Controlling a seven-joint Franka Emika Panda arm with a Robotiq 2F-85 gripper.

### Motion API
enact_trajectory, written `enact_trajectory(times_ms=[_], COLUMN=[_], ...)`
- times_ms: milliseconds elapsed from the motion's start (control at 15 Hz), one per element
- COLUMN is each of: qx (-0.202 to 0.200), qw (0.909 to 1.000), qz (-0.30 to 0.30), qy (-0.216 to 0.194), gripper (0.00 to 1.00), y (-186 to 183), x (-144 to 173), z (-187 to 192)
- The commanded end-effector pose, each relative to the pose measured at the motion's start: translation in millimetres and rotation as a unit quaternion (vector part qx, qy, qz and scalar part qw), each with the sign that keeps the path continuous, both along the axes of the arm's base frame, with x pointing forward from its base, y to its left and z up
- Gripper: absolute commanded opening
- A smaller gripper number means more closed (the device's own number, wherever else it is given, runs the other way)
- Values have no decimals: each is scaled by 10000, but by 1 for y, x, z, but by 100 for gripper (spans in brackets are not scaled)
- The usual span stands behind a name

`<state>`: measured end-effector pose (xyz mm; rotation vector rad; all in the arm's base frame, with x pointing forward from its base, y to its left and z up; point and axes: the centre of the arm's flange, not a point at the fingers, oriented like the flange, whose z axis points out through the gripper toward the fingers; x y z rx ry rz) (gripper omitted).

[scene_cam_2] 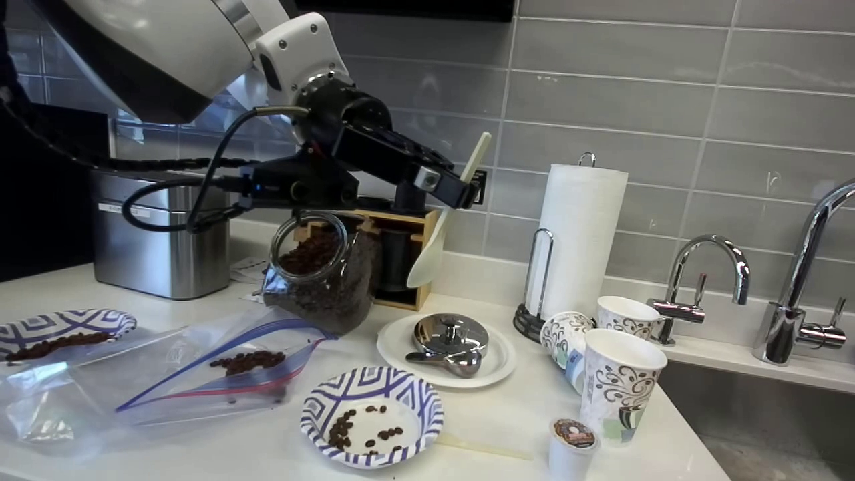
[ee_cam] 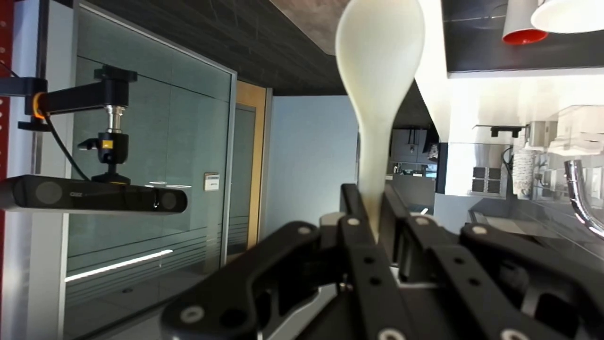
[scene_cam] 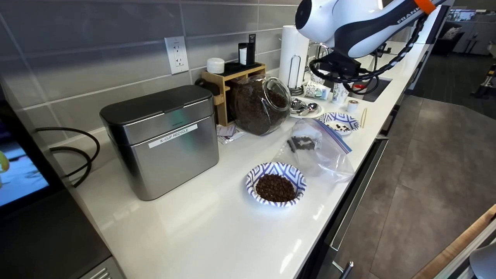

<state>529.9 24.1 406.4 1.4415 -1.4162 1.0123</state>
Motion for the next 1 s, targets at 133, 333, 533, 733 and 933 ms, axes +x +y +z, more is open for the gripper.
enact_trajectory(times_ms=[133,333,533,733,933], qx=[1111,1851,2633,3355,4009], qw=[9931,9794,9595,9357,9081], qz=[365,766,973,1084,1189], qy=[-106,-242,-218,-55,231], gripper=[3,3,3,3,3], y=[-14,-26,-41,-55,-64], x=[8,15,21,23,24], z=[-13,-23,-29,-30,-31])
